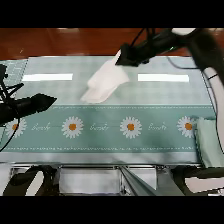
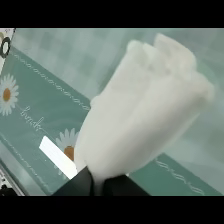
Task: Fold the shirts.
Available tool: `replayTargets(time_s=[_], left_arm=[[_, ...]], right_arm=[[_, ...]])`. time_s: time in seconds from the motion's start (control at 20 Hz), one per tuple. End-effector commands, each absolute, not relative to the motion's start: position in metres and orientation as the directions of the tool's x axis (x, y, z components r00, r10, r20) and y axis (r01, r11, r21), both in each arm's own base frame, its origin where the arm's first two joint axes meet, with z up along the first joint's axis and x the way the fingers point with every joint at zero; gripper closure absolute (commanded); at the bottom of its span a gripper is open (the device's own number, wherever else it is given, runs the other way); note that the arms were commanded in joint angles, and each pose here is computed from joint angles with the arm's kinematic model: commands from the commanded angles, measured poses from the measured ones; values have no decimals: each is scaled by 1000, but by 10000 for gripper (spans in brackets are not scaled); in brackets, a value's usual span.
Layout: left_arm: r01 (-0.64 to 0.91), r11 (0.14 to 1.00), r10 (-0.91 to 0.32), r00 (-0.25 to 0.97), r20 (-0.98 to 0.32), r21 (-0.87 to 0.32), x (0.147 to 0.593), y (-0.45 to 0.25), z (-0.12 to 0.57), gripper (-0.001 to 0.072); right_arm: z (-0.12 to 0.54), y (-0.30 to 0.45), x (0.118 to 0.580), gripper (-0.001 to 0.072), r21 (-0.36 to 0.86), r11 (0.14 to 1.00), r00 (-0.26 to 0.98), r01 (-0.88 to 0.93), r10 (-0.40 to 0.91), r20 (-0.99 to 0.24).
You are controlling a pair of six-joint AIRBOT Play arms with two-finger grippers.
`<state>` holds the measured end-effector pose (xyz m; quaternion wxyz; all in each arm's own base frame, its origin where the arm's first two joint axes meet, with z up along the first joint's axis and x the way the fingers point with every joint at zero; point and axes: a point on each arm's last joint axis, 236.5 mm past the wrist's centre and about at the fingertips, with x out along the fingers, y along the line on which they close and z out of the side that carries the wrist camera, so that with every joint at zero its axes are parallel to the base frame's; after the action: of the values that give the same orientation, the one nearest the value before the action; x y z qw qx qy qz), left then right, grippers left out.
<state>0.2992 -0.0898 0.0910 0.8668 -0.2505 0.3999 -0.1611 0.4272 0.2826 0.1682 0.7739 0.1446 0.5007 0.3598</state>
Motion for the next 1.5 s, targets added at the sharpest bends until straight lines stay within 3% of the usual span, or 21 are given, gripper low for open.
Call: replayTargets(time_s=[0.0, 0.4, 0.6, 0.75, 0.95, 1.1, 1.2, 1.25, 1.3, 1.35, 1.4, 1.45], left_arm=[[80, 823, -479, 631, -611, -563, 300, -90, 92, 684], [76, 826, -466, 650, -601, -559, 304, -87, 94, 684], [60, 836, -415, 719, -557, -545, 321, -75, 104, 684], [46, 844, -370, 772, -516, -535, 333, -64, 114, 684], [30, 851, -318, 824, -469, -525, 345, -52, 125, 684], [24, 853, -301, 839, -453, -522, 349, -48, 129, 684], [24, 853, -301, 839, -453, -522, 349, -48, 129, 684], [24, 853, -301, 839, -453, -522, 349, -48, 129, 684], [24, 853, -301, 839, -453, -522, 349, -48, 129, 684], [24, 853, -301, 838, -454, -521, 349, -48, 128, 684], [23, 854, -302, 836, -459, -521, 350, -48, 126, 684], [16, 853, -301, 832, -467, -522, 352, -47, 123, 684]], right_arm=[[221, 203, 432, 691, 472, 812, 367, -342, 578, -728], [275, -23, 394, 693, 445, 890, 588, 100, 308, -748], [269, -103, 339, 693, 421, 845, 558, 331, 185, -809], [247, -139, 295, 693, 413, 759, 521, 504, 114, -846], [178, -160, 205, 692, 283, 590, 329, 756, 31, -944], [126, -175, 107, 690, 34, 396, 62, 918, -59, -996], [102, -176, 42, 690, -157, 326, -140, 932, -74, -987], [93, -171, 21, 690, -213, 252, -203, 944, -62, -977], [83, -167, 15, 678, -217, 234, -211, 948, -51, -976], [74, -163, 12, 517, -224, 237, -223, 945, -30, -974], [67, -159, 10, 291, -229, 246, -234, 942, -7, -972], [65, -159, 10, 297, -228, 250, -234, 941, -5, -972]])
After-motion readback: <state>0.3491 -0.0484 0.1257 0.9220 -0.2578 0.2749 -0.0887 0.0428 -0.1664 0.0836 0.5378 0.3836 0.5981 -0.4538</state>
